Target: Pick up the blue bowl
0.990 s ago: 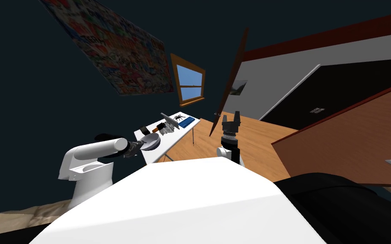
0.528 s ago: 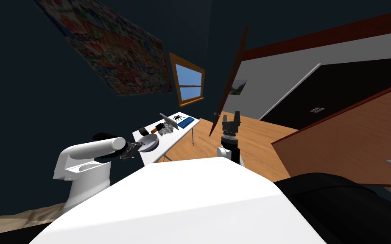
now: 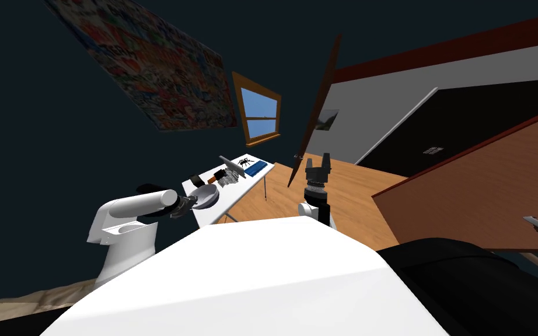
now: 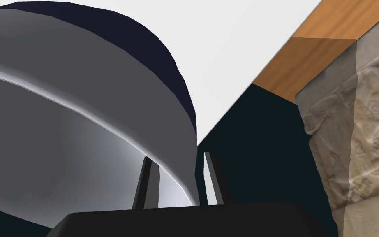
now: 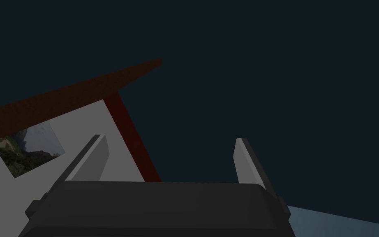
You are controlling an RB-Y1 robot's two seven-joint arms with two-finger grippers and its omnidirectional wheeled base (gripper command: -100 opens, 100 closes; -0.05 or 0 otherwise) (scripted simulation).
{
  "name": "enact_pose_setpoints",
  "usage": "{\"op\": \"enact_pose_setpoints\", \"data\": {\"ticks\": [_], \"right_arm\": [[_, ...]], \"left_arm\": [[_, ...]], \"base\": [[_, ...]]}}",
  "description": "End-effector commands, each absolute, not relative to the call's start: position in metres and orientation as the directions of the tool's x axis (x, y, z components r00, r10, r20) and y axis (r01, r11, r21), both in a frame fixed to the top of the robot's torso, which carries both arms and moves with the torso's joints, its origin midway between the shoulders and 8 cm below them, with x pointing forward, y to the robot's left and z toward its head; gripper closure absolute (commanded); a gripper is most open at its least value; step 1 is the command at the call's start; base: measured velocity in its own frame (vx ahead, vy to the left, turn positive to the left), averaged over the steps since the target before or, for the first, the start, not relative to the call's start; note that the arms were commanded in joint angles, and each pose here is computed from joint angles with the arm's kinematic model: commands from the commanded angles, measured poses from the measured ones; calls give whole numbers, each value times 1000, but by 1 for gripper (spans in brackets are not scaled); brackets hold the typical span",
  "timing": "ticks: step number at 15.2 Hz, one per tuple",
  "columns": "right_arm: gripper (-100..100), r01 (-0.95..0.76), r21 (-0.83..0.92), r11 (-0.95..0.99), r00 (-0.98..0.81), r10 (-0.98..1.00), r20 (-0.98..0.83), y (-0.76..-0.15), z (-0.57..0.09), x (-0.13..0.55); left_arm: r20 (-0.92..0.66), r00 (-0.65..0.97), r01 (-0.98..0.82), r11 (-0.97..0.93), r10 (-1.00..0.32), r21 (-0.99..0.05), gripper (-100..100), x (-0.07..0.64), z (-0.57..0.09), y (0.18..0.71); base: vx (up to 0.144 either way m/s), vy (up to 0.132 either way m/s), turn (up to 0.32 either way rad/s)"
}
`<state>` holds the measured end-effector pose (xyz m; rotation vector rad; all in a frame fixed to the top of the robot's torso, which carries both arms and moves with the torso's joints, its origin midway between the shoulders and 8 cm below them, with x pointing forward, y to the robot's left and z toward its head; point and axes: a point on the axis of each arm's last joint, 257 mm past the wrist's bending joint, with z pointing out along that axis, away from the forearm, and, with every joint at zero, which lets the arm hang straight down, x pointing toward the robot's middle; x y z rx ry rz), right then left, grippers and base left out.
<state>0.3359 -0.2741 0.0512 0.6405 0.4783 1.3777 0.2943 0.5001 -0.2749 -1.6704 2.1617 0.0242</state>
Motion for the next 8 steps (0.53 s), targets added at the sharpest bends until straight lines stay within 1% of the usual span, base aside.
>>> {"op": "enact_pose_setpoints", "data": {"ticks": [1,4,8], "right_arm": [[0,-741,667,70,143,988,55,-274,51,336],[0,-741,667,70,143,988,55,-274,51,336],[0,-741,667,70,143,988,55,-274,51,336]], "left_arm": [[-325,-201,-931,283,-924,-230,100,294,-275,500],[-326,-204,-930,287,-923,-229,100,290,-266,498],[-327,-207,-929,289,-922,-229,100,288,-262,497]], "base": [[0,0,0],[4,-4,8],[22,-15,31]]}}
